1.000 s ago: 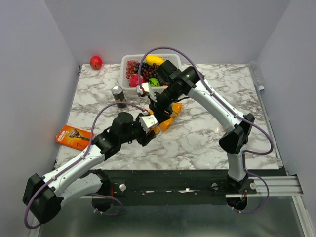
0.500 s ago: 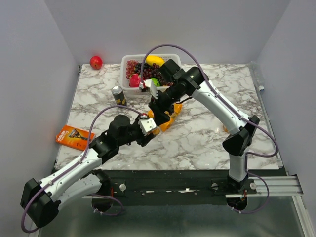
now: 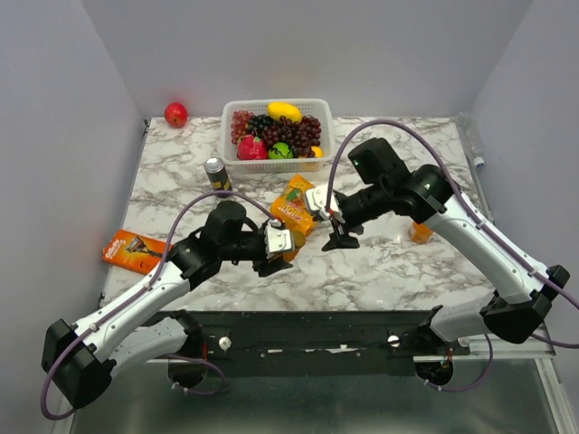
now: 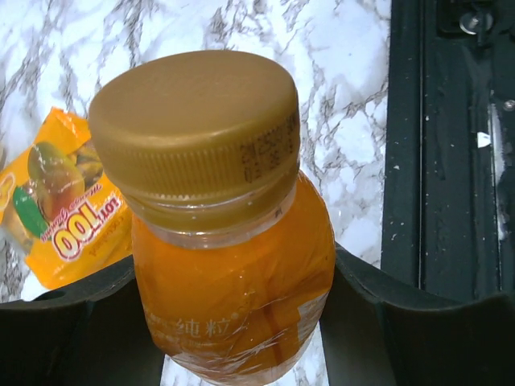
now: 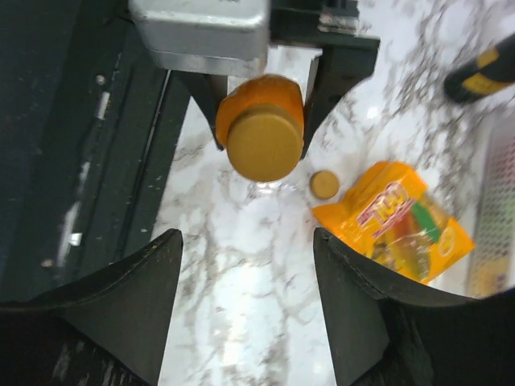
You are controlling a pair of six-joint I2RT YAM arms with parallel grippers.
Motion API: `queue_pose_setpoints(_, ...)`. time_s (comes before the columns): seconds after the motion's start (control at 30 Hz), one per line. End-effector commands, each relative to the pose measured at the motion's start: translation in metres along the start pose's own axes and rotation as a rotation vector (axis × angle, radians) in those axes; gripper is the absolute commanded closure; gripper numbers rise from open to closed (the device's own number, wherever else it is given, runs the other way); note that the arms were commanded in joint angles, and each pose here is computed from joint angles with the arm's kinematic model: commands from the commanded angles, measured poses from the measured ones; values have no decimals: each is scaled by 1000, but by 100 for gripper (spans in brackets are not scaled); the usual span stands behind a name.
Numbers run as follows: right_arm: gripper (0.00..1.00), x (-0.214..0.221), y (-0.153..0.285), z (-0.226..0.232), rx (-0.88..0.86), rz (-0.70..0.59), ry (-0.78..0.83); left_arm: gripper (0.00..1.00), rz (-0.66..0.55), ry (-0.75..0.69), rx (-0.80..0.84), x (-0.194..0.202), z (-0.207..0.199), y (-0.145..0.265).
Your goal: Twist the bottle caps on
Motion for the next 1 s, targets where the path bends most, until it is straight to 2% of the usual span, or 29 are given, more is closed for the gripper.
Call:
queue_pose_setpoints(0.0, 26, -20, -15, -19, 59, -125, 331, 100, -43, -37, 135, -15, -2, 0)
queue_pose_setpoints(0.2, 28, -29, -26, -19, -22, -167, 363, 100, -29, -34, 154, -20, 2, 0)
queue_pose_setpoints(0.4, 31, -17, -37, -2, -136, -132, 437, 100, -28, -28, 151, -24, 4, 0)
queue_pose_setpoints(0.7, 38, -10, -37, 0, -206, -66, 446, 100, -29, -29, 130, -25, 7, -1)
queue_pose_setpoints(0.83, 40, -11, -40, -1, -214, -74, 426, 100, -41, -29, 119, -27, 9, -2)
queue_pose_setpoints(0.97, 46, -12, -42, -3, -206, -81, 406, 100, -43, -28, 117, -28, 10, -3)
Point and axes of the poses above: each gripper's point midway between its finger pads, its own y axis back along the fingers, its own z axis along the line the jaws close on, x = y × z, the point moved 9 cm from there along y, back along the fingers, and after that the axes turned 8 degrees about -y, right-handed, at the moved point
